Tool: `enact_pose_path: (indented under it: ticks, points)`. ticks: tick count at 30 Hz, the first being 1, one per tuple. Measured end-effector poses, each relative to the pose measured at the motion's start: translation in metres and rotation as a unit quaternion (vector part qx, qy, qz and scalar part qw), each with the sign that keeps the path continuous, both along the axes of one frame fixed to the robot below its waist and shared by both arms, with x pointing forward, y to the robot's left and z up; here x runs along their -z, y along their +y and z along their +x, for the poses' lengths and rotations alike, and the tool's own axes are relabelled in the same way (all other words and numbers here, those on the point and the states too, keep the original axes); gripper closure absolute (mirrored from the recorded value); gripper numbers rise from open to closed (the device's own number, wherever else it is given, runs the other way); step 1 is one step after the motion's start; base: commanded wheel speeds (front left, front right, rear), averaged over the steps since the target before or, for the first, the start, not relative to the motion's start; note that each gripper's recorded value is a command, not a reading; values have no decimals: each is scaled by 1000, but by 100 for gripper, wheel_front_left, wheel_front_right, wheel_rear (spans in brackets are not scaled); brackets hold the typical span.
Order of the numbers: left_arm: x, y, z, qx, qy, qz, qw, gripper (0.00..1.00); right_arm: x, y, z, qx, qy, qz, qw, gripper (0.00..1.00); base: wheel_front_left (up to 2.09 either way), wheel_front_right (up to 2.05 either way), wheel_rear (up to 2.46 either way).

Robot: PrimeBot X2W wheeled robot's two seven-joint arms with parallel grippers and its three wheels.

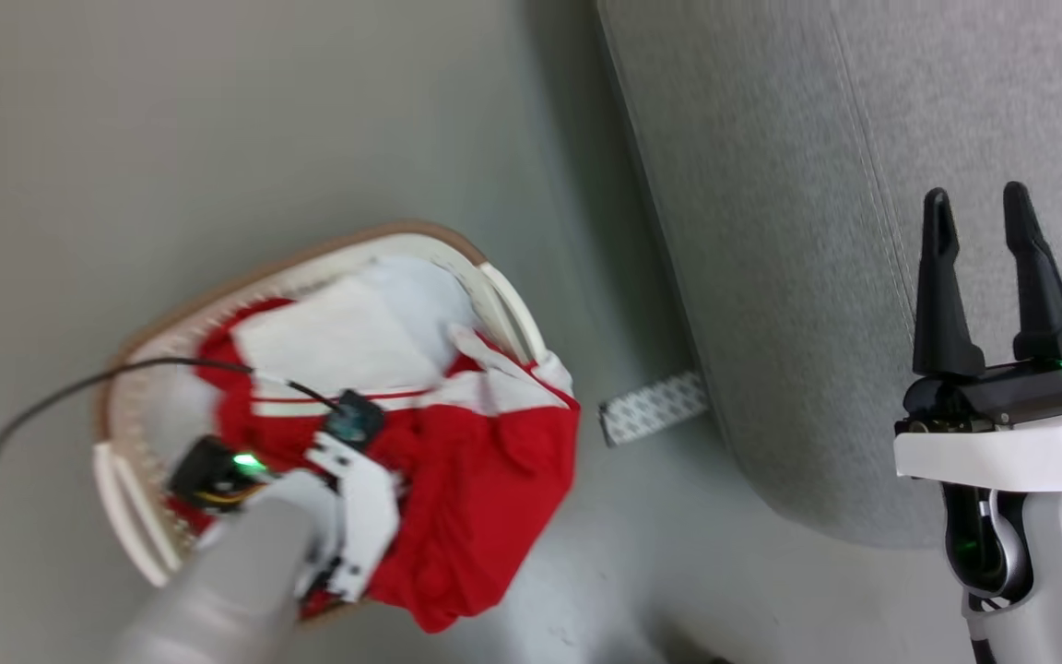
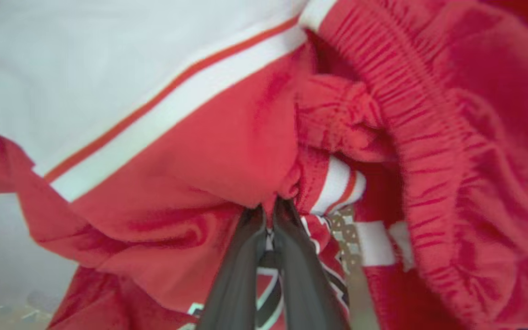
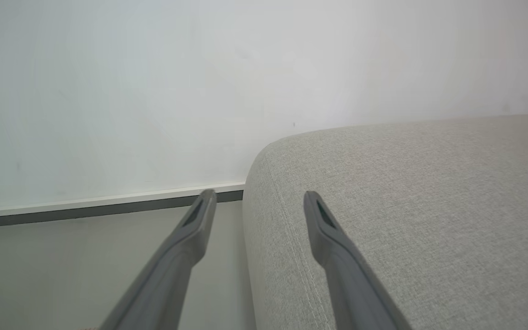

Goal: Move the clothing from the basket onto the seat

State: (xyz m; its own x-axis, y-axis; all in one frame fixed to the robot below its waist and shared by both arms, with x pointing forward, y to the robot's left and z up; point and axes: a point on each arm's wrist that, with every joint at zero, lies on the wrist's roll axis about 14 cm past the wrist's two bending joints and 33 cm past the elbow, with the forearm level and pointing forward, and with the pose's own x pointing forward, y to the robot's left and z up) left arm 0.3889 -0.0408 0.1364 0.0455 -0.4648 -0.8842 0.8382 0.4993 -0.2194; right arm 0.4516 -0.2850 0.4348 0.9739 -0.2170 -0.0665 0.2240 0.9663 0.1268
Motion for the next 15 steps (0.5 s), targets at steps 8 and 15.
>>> enact_pose_path:
  ticks: [8, 15]
  points:
    - [-75, -17, 1, -51, -60, -94, 992, 100, -35, 18, -4, -25, -41, -12, 999, 0, 0, 0, 0]
    - [-151, -15, 14, -118, -141, -175, 967, 100, -69, 37, -18, -52, -81, -6, 995, 0, 0, 0, 0]
